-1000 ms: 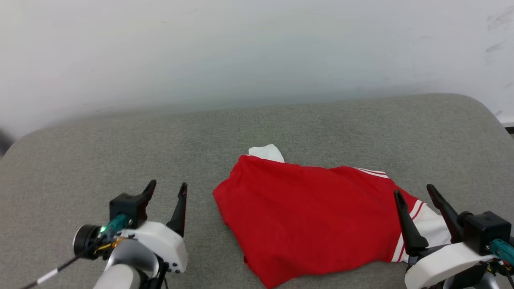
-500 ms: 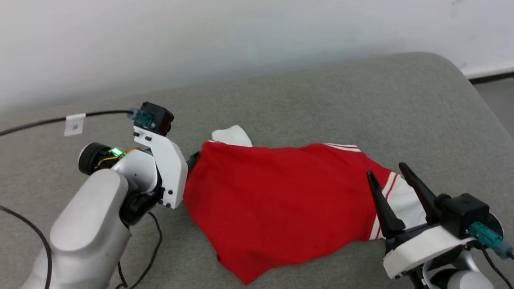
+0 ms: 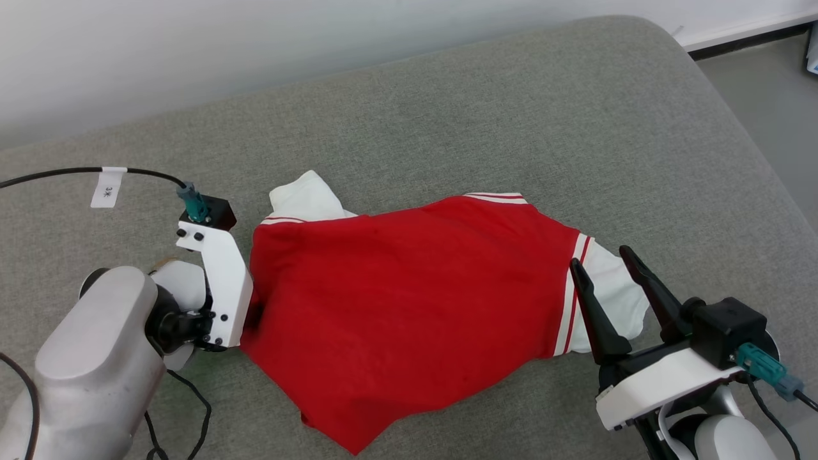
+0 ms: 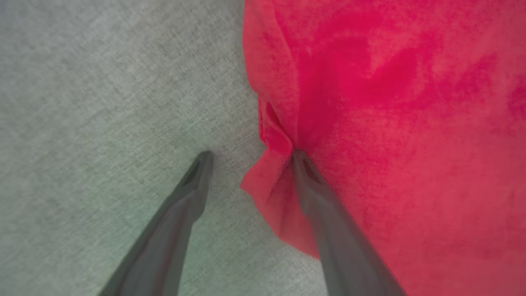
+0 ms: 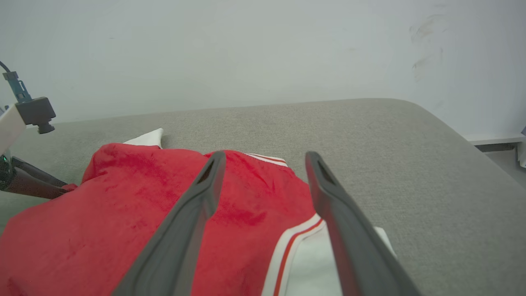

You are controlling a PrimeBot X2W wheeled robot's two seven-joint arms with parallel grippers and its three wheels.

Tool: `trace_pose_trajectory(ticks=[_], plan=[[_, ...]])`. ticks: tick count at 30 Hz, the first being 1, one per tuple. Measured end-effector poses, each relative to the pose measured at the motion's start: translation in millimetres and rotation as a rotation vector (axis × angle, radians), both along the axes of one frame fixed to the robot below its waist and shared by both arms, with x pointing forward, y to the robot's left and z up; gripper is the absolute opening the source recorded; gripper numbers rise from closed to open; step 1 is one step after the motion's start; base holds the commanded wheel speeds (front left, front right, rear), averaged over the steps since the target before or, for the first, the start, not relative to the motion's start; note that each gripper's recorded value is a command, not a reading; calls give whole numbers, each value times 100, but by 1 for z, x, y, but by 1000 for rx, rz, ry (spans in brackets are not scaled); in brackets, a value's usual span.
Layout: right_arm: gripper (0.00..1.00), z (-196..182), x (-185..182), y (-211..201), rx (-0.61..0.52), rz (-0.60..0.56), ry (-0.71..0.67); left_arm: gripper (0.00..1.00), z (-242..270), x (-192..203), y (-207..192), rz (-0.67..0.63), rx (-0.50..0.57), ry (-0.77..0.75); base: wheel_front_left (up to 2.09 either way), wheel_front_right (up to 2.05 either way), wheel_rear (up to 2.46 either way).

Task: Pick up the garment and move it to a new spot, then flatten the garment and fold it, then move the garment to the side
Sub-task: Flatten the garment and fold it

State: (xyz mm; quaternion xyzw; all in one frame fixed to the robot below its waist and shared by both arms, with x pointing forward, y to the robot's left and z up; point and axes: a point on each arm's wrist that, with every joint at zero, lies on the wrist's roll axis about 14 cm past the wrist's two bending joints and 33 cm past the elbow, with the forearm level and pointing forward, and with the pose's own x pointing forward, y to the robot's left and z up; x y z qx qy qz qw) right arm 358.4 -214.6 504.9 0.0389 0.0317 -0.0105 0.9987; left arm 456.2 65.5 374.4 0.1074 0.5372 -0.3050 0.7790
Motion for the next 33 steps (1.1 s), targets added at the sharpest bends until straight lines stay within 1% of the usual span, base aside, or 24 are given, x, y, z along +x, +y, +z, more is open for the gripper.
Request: trace_pose_trajectory(ticks=[1, 2, 5, 9, 13, 16, 19, 21, 24, 26, 29, 33], plan=[[100, -1, 0, -1, 2, -3, 3, 35, -2, -1, -1, 1, -3, 16, 0, 0, 0], [100, -2, 0, -2, 4, -5, 4, 0, -4, -2, -2, 1, -5, 27, 0, 0, 0], [100, 1, 4, -2, 0, -2, -9, 0, -6, -6, -4, 11, -20, 52, 0, 0, 0], [100, 4, 6, -1, -5, 8, -21, 0, -5, -8, -8, 10, -49, 9, 0, 0, 0], [100, 14, 11, 5, -15, 37, -51, 0, 9, -1, -7, 14, -97, -136, 0, 0, 0], [100, 18, 13, 7, -19, 52, -60, 0, 34, 8, -5, 19, -144, -276, 0, 0, 0], [100, 19, 15, 14, -19, 77, -57, 0, 60, 12, 10, 62, -171, -399, 0, 0, 0], [100, 25, 18, 21, -18, 100, -77, 0, 70, 5, 22, 98, -183, -452, 0, 0, 0], [100, 27, 20, 31, -16, 133, -81, 0, 79, -14, 46, 176, -191, -507, 0, 0, 0], [100, 25, 19, 39, -14, 158, -69, 0, 76, -35, 65, 239, -175, -512, 0, 0, 0], [100, 30, 17, 47, -15, 182, -76, 0, 64, -77, 88, 345, -155, -473, 0, 0, 0], [100, 32, 11, 53, -16, 200, -73, 0, 39, -141, 98, 470, -163, -354, 0, 0, 0]])
